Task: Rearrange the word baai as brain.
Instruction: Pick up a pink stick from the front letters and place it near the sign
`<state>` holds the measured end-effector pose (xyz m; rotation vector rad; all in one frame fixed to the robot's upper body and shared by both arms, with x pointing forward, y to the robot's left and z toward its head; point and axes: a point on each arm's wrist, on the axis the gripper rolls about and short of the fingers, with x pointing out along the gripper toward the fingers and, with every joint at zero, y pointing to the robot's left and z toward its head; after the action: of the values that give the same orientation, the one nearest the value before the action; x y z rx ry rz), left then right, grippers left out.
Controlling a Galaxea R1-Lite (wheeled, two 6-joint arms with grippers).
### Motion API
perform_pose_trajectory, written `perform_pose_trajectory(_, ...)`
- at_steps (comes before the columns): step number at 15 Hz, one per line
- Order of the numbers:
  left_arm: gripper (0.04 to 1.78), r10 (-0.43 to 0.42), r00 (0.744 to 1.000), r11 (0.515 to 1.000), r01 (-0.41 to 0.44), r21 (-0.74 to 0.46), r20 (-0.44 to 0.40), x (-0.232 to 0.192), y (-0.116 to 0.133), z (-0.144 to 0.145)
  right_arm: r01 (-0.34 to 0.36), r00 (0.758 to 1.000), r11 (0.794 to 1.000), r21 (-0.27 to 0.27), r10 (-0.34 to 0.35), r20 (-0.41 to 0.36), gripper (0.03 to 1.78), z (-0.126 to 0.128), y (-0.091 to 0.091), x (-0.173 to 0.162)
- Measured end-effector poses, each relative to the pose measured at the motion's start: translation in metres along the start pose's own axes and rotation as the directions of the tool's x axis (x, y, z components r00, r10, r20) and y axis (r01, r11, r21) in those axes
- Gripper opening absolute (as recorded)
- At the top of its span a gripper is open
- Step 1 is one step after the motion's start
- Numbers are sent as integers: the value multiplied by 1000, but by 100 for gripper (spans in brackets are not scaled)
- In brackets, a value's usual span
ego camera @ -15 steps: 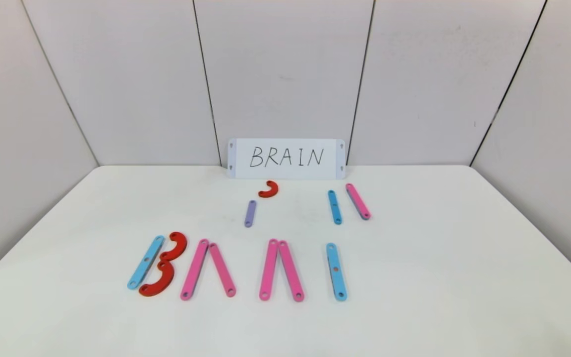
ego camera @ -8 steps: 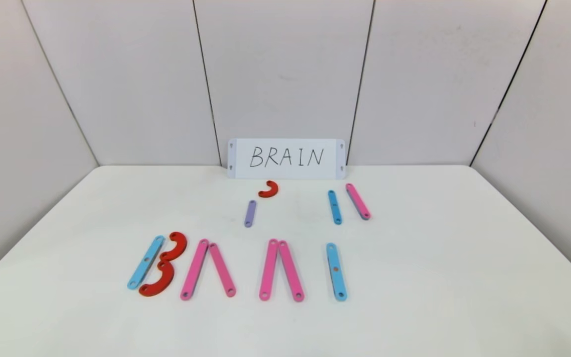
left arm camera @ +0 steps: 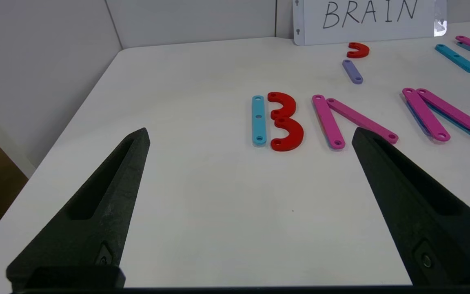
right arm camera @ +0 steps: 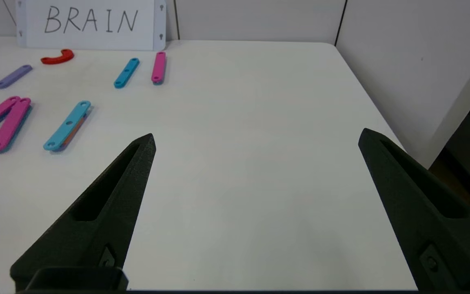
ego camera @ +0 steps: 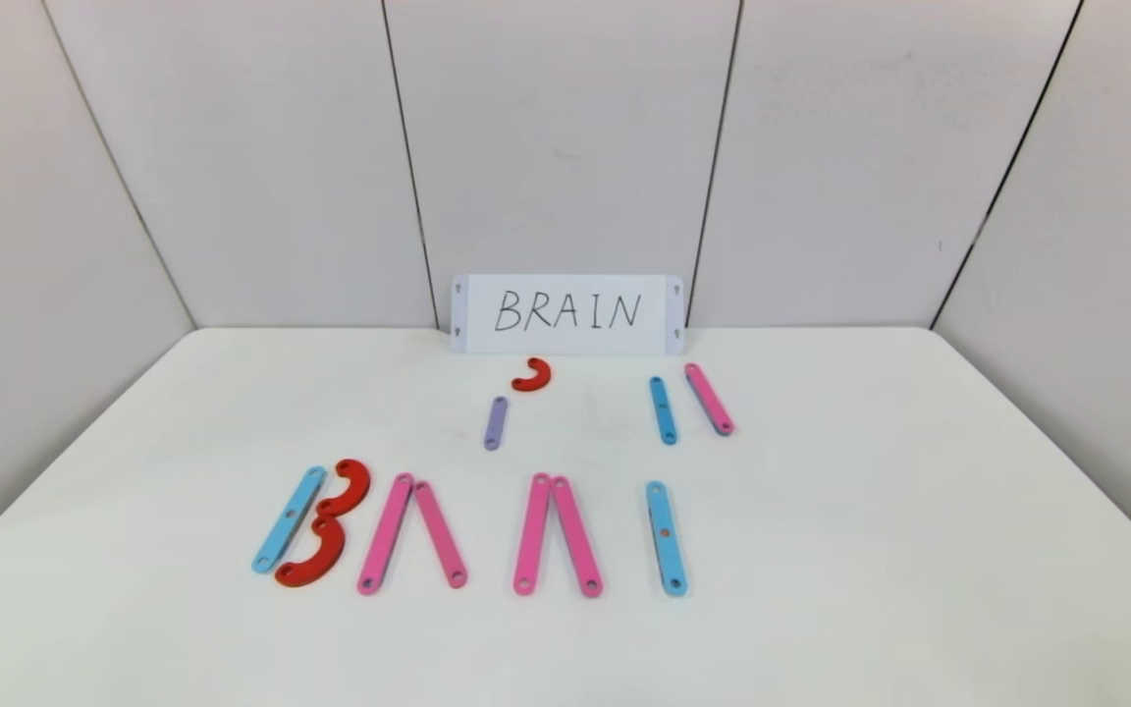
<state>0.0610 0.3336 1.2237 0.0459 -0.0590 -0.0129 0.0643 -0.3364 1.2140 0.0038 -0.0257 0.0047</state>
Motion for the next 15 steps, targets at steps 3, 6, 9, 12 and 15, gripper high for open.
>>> perform_pose_trajectory(3,174,-3,1000,1000,3,-1,-30,11,2,36,-11,999,1000,4,11,-32,174,35,0,9)
perform_pose_trajectory(6,174,-12,996,1000,12,2,-86,35,4,75,-18,996,1000,8,18,-90,174,78,0,34)
perform_pose_trajectory(9,174,-40,987,999,42,10,-154,72,5,108,-36,991,999,11,37,-132,174,123,1,71)
perform_pose_trajectory(12,174,-86,969,995,94,25,-233,117,4,130,-86,979,996,20,89,-184,174,154,4,117)
perform_pose_trajectory(15,174,-148,934,985,170,42,-325,160,-2,136,-146,956,989,30,149,-253,174,164,11,162)
